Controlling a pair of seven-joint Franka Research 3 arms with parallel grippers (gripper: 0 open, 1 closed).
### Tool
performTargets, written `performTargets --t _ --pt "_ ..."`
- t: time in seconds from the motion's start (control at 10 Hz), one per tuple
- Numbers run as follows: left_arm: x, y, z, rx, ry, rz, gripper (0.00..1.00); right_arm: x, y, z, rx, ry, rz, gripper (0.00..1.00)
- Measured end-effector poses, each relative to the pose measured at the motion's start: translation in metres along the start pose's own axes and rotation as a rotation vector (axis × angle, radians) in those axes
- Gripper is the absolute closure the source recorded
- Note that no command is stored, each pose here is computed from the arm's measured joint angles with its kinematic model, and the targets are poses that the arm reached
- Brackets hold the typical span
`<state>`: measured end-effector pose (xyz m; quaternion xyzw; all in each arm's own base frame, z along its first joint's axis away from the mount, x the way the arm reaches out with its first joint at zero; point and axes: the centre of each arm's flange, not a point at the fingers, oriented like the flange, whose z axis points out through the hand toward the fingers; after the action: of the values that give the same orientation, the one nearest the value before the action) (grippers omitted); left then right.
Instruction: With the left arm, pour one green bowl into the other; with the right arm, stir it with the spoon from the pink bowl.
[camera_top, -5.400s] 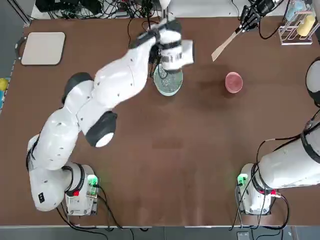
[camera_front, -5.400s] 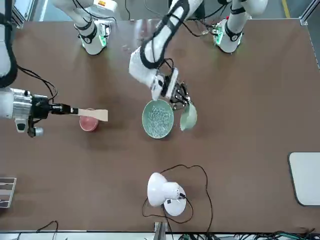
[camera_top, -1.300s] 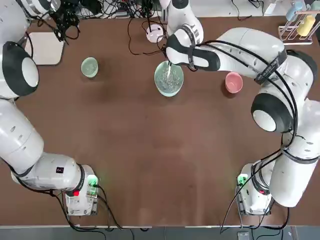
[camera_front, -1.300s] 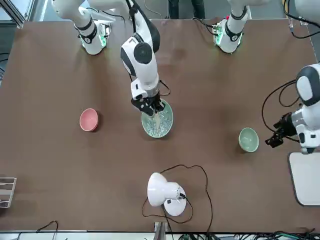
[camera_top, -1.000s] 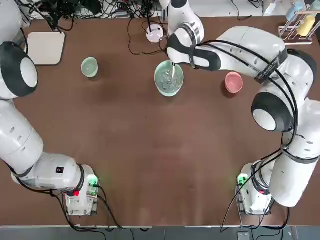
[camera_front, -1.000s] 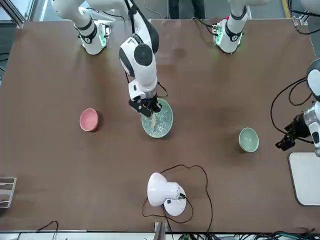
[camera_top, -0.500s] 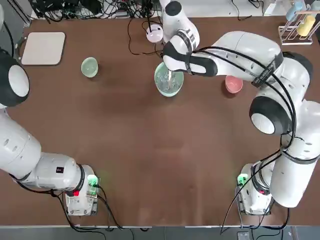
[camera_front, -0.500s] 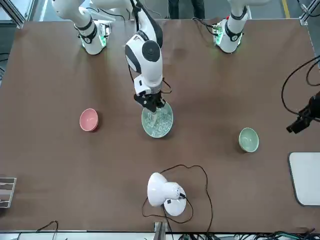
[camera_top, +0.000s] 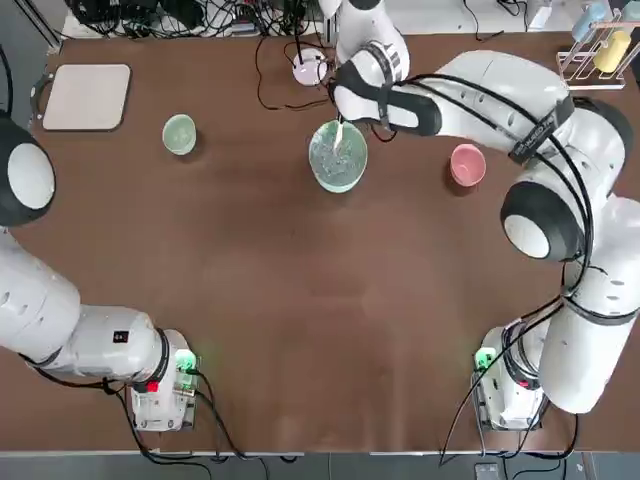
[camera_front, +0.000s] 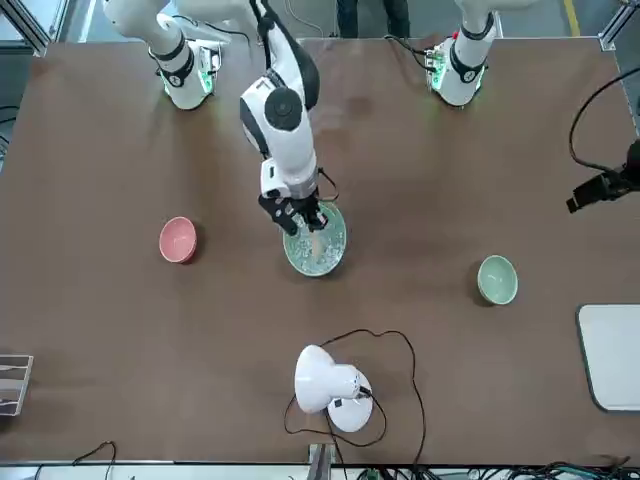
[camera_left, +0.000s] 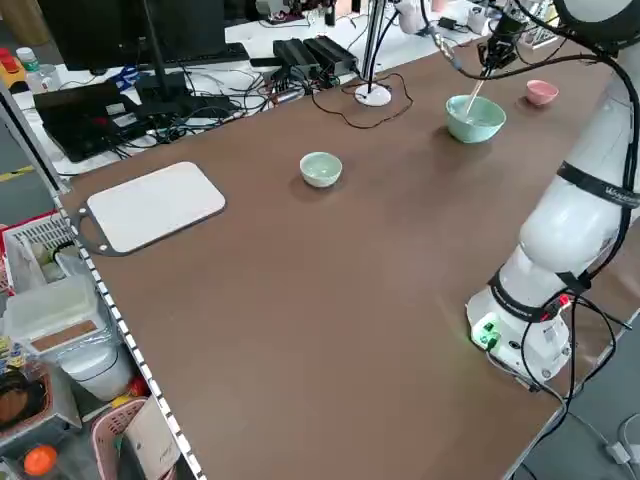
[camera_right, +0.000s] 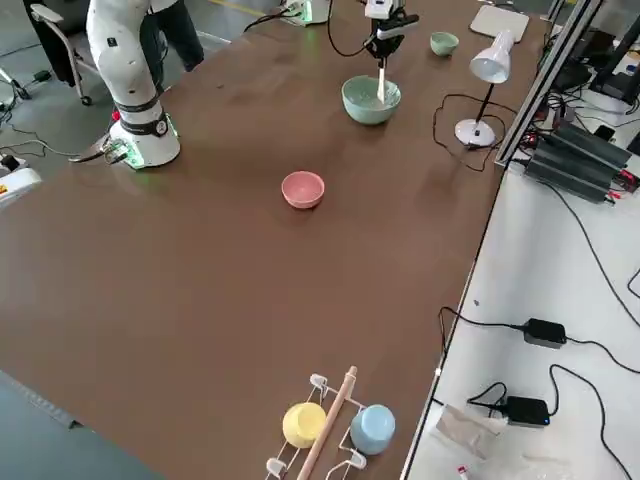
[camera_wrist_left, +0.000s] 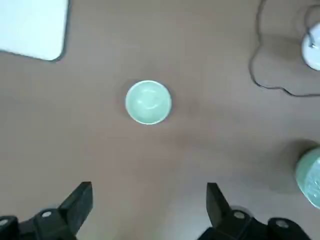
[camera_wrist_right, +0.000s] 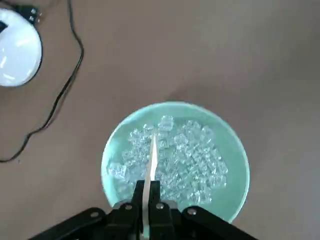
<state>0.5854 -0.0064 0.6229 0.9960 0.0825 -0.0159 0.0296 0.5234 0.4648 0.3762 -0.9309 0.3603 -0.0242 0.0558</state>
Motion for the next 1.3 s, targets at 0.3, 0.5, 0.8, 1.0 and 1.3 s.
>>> performTargets --t 0.3,0.5,0.8,1.0,1.3 --pt "-0.01 0.036 -0.002 -0.005 0.001 0.085 0.0 0.016 0.008 0.001 -0.067 -0.02 -0.034 0.95" --pt "-0.009 0.029 -0.008 -0.006 0.012 0.089 0.0 0.014 0.007 0.0 -0.069 -0.031 -0.038 0.95" --pt "-0.014 0.023 -0.028 0.002 0.054 0.111 0.0 0.002 0.0 -0.032 -0.079 -0.115 -0.058 0.95" --pt "-0.018 0.024 -0.034 0.042 0.067 0.123 0.0 -0.001 -0.004 -0.066 -0.042 -0.154 -0.099 0.95" --pt "-0.028 0.063 -0.031 0.06 0.067 0.194 0.0 0.035 0.009 -0.107 -0.008 -0.211 -0.186 0.95"
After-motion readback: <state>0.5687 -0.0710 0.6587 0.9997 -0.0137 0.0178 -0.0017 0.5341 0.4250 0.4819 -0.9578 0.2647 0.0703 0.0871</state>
